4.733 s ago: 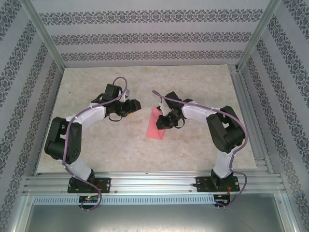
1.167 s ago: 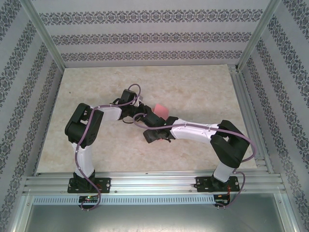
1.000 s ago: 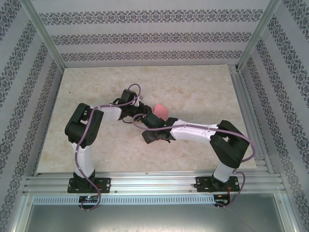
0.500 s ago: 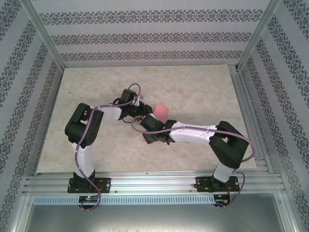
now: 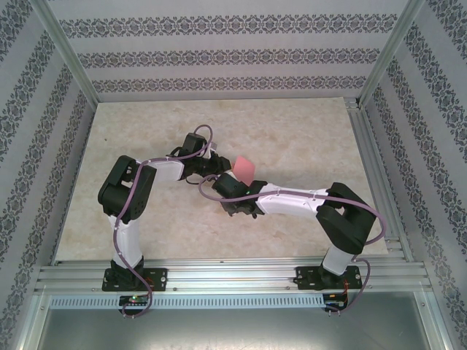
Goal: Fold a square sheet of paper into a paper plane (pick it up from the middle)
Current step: Fold the triangle a second time at the center of the table.
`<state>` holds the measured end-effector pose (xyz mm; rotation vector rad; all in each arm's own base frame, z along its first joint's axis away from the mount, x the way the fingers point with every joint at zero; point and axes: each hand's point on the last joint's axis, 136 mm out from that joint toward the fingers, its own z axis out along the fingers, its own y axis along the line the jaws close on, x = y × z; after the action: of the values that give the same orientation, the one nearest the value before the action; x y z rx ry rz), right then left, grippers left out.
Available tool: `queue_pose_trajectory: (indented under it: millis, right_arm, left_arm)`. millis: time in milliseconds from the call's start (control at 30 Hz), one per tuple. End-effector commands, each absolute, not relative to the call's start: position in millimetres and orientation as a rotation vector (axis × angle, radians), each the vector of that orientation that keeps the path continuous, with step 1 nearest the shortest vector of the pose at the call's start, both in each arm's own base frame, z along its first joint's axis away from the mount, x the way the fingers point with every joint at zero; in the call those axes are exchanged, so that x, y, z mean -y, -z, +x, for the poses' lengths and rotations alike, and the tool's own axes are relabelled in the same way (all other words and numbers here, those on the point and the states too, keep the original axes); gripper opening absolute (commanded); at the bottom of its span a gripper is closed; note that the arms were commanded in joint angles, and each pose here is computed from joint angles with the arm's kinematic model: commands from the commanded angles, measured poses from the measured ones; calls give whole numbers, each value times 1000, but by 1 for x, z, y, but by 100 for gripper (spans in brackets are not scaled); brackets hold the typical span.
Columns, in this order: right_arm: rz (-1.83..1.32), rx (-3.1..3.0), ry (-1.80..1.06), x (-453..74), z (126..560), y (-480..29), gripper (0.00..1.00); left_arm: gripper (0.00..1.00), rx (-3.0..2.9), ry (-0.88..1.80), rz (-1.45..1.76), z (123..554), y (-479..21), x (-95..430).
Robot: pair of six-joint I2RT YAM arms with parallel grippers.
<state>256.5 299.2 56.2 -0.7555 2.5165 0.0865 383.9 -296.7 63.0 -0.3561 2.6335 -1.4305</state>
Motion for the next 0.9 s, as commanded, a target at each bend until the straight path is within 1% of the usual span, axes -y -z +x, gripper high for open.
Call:
queue_pose_trajectory:
  millis: [0, 100, 200, 333, 600, 867]
  right_arm:
    - [-728, -2503, -159, -296, 260, -71, 6]
    - [-706, -2518, -249, -292, 263, -76, 1]
    - [-693, -2560, -526, -299, 264, -73, 0]
    - [-638, -2567, -827, -300, 269, -70, 0]
    - [-578, -2553, -1097, -291, 282, -72, 1]
    - [-522, -2598, -1146, -272, 291, -56, 2]
  left_arm:
    - [26, -2604, 1454, -313, 389, -72, 305]
    - [30, -2612, 1409, -301, 391, -74, 302]
    - [32, -2621, 1373, -283, 392, -76, 300]
    - [40, -2619, 1309, -290, 393, -79, 293]
    - [42, -2607, 1246, -286, 389, -84, 283]
    - [42, -2571, 1286, -181, 378, -102, 291]
